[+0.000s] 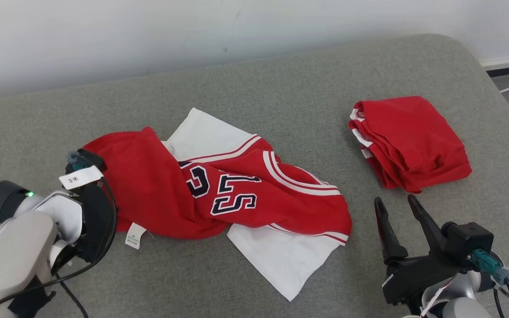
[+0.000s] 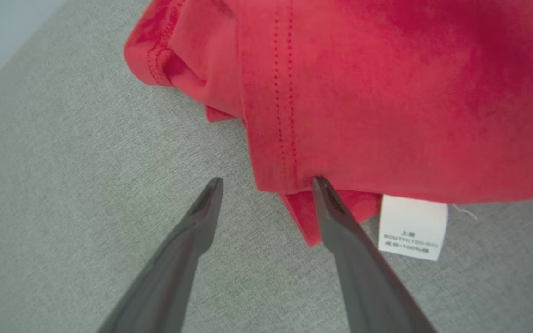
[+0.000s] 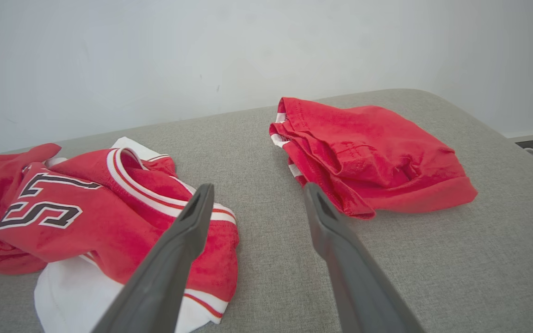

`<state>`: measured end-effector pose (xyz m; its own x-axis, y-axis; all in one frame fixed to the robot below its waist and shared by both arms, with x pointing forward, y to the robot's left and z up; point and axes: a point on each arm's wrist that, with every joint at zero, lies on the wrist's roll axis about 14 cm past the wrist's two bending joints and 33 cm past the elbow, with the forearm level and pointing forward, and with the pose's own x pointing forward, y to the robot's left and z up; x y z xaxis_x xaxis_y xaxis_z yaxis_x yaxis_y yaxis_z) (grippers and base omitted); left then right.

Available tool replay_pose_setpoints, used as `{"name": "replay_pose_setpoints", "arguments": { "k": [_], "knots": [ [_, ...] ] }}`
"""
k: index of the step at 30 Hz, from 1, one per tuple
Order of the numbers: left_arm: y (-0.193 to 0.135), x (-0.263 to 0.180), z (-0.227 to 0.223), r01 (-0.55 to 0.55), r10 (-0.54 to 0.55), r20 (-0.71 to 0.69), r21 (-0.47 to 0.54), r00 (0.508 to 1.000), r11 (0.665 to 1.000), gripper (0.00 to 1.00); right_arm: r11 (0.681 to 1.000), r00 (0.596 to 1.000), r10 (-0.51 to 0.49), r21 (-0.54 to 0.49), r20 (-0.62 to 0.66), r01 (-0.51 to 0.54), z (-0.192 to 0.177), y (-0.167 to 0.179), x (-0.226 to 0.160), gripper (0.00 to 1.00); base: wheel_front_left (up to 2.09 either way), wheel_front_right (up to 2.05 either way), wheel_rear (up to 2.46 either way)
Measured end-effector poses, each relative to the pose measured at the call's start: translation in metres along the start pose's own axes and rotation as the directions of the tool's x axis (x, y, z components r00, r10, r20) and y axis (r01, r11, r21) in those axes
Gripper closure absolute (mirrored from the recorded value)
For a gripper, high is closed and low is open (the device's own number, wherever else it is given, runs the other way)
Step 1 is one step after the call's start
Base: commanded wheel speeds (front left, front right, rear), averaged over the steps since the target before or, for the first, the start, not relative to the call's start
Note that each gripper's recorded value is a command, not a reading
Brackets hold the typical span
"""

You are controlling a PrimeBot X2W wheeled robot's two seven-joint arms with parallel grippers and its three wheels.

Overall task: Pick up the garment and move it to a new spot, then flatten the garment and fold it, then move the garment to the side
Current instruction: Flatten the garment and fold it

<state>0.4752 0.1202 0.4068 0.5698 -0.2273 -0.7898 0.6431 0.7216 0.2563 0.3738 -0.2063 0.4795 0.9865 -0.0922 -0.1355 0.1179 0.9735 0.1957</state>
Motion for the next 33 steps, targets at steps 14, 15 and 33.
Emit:
{"name": "replay_pose_setpoints", "arguments": {
  "k": [14, 15, 33],
  "knots": [
    [-0.015, 0.009, 0.003, 0.058, -0.058, 0.003, 0.004, 0.998, 0.998, 1.0, 1.0, 1.0, -0.017, -0.007, -0.01, 0.017, -0.003, -0.006, 0.004, 0.0, 0.0, 0.0, 0.0],
    [-0.015, 0.009, 0.002, 0.058, -0.058, 0.001, -0.001, 0.998, 0.998, 1.0, 1.0, 1.0, -0.014, -0.007, -0.011, 0.014, -0.003, -0.005, 0.005, 0.0, 0.0, 0.0, 0.0],
    [-0.017, -0.047, -0.005, 0.011, 0.028, 0.184, -0.211, 0.983, 0.977, 1.0, 1.0, 1.0, 0.026, 0.0, -0.017, -0.026, -0.008, 0.01, 0.003, 0.0, 0.0, 0.0, 0.0]
  ]
}}
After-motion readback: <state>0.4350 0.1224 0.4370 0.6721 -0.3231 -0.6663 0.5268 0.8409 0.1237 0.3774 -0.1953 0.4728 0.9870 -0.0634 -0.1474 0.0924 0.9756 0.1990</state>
